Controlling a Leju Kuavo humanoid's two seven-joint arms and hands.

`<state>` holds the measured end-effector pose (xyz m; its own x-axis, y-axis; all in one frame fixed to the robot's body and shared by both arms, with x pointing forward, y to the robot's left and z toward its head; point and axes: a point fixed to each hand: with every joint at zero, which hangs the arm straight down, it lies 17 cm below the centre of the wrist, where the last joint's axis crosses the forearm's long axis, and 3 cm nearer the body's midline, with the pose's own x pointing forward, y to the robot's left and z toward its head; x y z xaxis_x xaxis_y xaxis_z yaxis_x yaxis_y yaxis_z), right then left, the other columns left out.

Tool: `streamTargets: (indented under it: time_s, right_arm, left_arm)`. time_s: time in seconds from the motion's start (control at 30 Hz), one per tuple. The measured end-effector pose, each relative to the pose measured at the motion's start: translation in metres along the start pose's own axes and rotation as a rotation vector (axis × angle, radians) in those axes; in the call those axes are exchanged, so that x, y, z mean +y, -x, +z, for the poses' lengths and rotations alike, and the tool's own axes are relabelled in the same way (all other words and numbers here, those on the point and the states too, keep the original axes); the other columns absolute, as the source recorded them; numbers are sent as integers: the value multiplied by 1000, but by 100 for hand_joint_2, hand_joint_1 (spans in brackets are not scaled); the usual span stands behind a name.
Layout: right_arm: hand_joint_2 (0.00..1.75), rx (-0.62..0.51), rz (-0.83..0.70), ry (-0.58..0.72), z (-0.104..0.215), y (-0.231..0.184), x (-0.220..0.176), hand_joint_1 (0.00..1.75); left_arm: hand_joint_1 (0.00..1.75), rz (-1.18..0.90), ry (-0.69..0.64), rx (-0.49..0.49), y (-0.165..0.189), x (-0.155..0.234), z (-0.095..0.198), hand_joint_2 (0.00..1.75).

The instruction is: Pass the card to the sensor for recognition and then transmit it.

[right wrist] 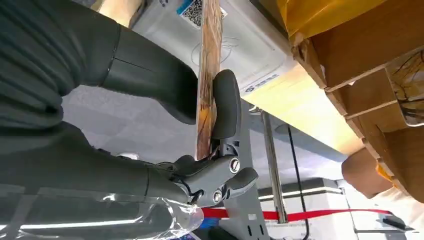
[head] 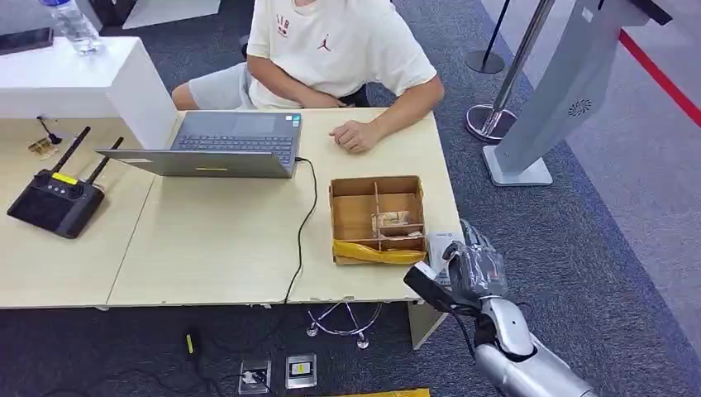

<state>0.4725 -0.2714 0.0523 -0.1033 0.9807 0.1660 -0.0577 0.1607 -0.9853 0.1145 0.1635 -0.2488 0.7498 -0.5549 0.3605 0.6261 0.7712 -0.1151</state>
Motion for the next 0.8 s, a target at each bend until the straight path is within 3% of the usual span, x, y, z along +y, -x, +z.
streamTargets:
  time_s: [0.8]
  right_arm:
    - [175,26,3,18,-5,5,-9,175]
  left_arm:
    - [0,9,-1,-6,-5,2,0,0]
